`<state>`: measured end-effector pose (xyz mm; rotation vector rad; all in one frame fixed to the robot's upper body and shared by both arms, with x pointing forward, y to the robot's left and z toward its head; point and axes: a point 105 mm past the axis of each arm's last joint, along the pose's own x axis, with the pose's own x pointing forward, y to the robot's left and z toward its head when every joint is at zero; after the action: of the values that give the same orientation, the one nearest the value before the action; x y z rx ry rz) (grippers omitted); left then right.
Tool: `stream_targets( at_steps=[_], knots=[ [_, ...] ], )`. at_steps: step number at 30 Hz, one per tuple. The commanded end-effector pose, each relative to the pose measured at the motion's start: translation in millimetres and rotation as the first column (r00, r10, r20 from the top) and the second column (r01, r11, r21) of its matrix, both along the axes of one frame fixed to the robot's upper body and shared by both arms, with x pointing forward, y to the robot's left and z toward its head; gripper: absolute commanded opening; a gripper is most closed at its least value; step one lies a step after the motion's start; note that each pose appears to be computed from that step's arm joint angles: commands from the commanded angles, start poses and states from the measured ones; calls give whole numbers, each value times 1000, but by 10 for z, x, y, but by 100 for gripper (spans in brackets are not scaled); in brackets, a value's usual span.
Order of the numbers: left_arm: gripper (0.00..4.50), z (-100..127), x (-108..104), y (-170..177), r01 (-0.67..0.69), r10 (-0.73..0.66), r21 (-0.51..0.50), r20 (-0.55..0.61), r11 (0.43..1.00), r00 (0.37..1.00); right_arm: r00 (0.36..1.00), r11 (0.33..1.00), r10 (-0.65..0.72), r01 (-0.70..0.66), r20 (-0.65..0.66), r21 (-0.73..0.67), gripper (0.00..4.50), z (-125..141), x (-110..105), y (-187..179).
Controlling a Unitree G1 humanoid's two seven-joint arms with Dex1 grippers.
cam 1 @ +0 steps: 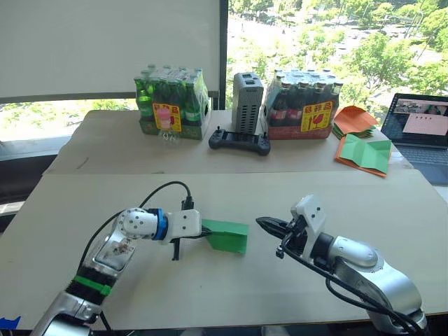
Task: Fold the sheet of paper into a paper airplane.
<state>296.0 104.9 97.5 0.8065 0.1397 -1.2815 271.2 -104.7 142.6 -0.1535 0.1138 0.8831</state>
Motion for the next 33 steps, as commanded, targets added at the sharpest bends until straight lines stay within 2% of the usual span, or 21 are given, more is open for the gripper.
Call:
stream_targets(
  at_steps=[1,8,11,14,15,18,21,24,27,29,33],
  knots=[
    [2,47,-49,-51,-27,27,-11,17,1000,999,997,997,71,-71,34,-5,0,70,-11,26],
    [217,232,-57,34,-84,87,-57,41,995,995,990,991,131,-129,48,-43,229,67,21,-4],
    [217,434,-115,102,-100,103,-127,15,987,995,964,963,252,-241,83,-117,328,79,-116,49],
    [217,492,-223,199,-124,117,-146,-54,982,992,932,930,347,-328,104,-169,431,44,-254,145],
    [217,500,-251,237,-149,135,-167,-91,975,987,924,920,369,-347,103,-183,447,15,-290,186],
    [217,407,-363,489,-239,204,-160,-209,958,956,913,897,390,-346,122,-274,447,-165,-321,305],
    [217,382,-353,644,-335,282,-191,-259,923,924,912,905,359,-289,196,-312,447,-252,-264,401],
    [217,365,-361,678,-372,306,-215,-287,903,908,905,902,345,-246,251,-354,447,-336,-223,414],
    [217,348,-376,678,-388,317,-224,-295,894,901,893,897,340,-215,294,-386,365,-378,-208,400],
    [217,343,-439,630,-384,293,-251,-332,889,896,891,909,330,-210,313,-360,285,-342,-221,414],
    [217,368,-521,566,-357,241,-285,-370,890,897,894,917,317,-204,316,-344,157,-322,-212,402]
  ],
)
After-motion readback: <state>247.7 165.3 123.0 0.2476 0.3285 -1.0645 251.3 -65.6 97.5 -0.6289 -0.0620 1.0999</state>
